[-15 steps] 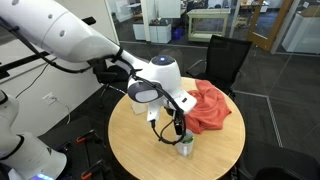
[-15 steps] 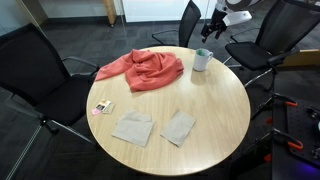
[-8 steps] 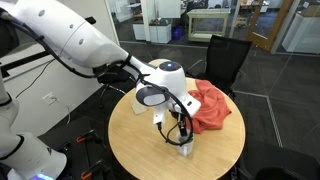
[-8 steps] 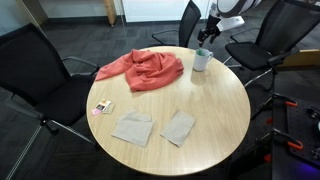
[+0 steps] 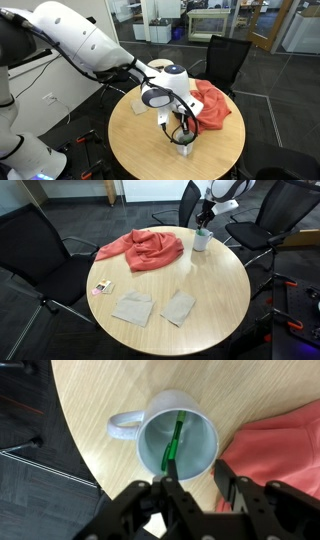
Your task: Remove the pen from the mug cup and move the mug cup to the left
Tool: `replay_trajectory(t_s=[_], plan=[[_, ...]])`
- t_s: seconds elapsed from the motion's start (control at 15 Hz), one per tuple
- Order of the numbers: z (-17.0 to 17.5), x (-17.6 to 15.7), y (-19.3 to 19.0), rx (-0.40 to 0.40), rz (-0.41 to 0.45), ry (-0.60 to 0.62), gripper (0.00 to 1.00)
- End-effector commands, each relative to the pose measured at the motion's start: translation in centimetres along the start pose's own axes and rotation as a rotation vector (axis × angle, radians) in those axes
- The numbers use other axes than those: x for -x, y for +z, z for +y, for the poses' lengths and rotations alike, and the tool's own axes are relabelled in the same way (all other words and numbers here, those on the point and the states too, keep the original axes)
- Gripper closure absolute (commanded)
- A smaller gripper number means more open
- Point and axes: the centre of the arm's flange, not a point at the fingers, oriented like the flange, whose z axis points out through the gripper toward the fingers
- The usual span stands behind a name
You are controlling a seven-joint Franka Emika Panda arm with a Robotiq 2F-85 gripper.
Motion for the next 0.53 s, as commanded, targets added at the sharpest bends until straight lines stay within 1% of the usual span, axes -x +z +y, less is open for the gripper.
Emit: replay_trajectory(t_s=[0.0, 0.13, 0.27, 0.47], plan=[[0.2, -0.5, 0.5, 0.003, -0.009, 0.042, 0.56], [0.4, -0.4, 0.9, 0.005, -0.016, 0.057, 0.56], [0.7, -0.4, 1.3, 0.005, -0.025, 0.066, 0.55], [1.1, -0.5, 1.9, 0.007, -0.033, 0.078, 0.56]])
